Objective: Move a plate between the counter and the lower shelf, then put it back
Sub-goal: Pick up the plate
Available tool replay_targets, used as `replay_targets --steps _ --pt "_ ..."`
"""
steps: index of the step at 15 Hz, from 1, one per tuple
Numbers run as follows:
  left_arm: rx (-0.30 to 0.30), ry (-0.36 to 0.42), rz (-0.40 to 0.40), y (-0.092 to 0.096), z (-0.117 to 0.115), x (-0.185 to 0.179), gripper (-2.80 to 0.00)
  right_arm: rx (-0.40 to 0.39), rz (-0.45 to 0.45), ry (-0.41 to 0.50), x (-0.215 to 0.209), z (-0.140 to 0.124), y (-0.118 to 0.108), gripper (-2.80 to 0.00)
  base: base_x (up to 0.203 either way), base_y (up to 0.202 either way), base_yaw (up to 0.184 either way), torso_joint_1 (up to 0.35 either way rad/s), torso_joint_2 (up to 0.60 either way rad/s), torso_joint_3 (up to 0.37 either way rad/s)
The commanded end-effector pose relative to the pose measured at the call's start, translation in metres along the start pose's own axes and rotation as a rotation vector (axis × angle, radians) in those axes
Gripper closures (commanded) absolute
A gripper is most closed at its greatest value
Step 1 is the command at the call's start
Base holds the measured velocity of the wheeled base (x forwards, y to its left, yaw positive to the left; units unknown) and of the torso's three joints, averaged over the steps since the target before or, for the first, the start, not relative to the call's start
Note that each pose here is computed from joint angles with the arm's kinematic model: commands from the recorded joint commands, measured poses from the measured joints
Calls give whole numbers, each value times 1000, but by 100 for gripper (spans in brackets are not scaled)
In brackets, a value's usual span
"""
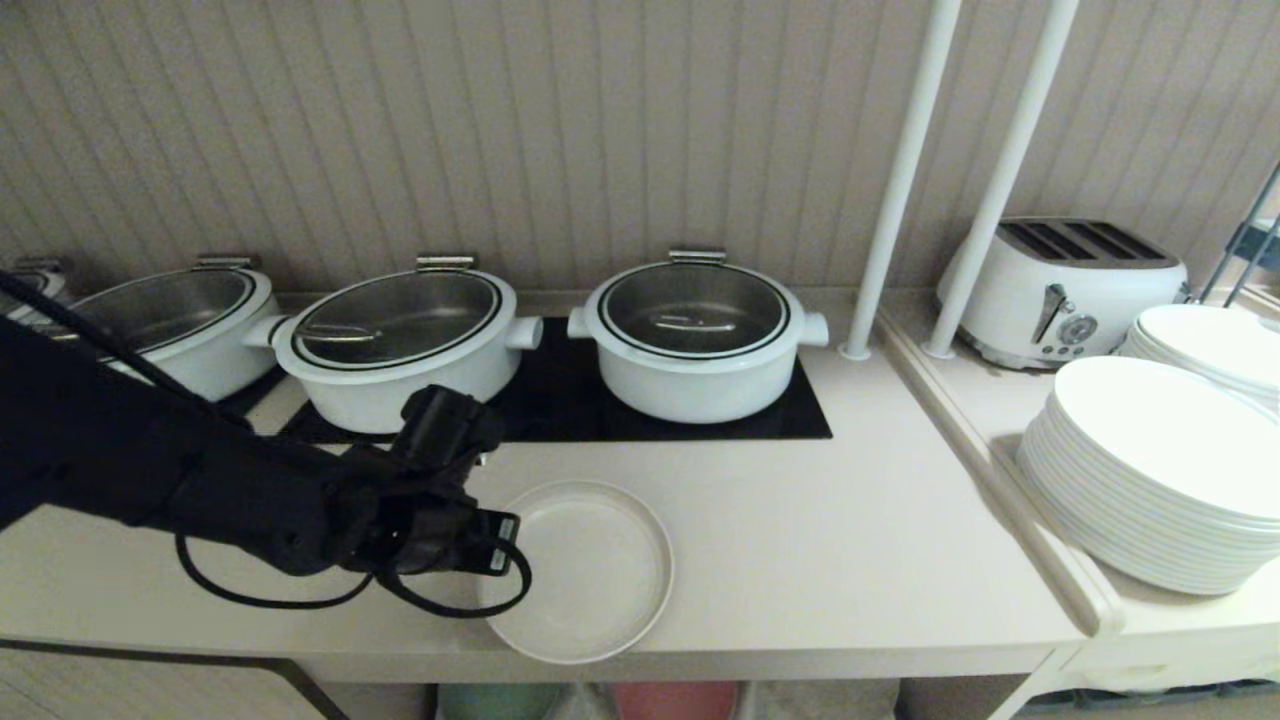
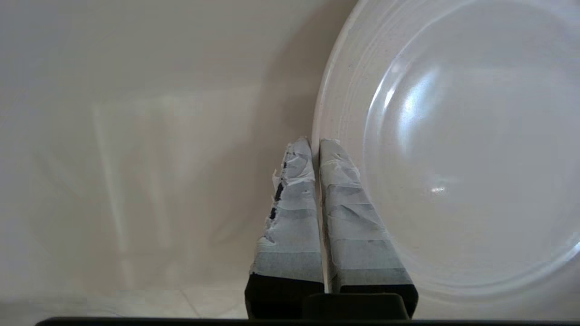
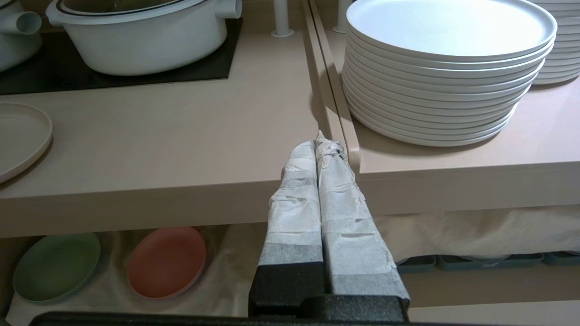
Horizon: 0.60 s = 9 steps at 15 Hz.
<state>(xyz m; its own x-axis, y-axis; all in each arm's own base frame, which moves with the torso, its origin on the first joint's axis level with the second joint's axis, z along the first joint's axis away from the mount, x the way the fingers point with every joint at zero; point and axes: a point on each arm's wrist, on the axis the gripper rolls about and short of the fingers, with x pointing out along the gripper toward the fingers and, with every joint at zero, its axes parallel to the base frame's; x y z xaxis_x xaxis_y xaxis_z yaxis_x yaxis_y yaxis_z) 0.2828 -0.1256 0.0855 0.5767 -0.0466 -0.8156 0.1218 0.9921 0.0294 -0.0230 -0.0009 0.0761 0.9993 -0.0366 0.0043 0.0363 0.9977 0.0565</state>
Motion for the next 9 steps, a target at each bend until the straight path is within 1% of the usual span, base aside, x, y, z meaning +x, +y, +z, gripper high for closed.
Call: replay_targets --steps 1,3,5,7,9 --pt "-39 -26 -4 5 -5 -18 0 0 0 1 0 0 0 0 0 0 0 0 0 0" --pt "-82 -28 -7 8 -10 -26 0 0 0 1 0 0 0 0 0 0 0 0 0 0" --pt "-148 -36 -10 11 -13 -32 0 0 0 1 0 0 0 0 0 0 0 0 0 0" --pt "-202 -5 -6 13 -17 -38 0 0 0 1 0 0 0 0 0 0 0 0 0 0" --pt "-285 7 -36 14 -18 -45 0 0 0 1 0 0 0 0 0 0 0 0 0 0"
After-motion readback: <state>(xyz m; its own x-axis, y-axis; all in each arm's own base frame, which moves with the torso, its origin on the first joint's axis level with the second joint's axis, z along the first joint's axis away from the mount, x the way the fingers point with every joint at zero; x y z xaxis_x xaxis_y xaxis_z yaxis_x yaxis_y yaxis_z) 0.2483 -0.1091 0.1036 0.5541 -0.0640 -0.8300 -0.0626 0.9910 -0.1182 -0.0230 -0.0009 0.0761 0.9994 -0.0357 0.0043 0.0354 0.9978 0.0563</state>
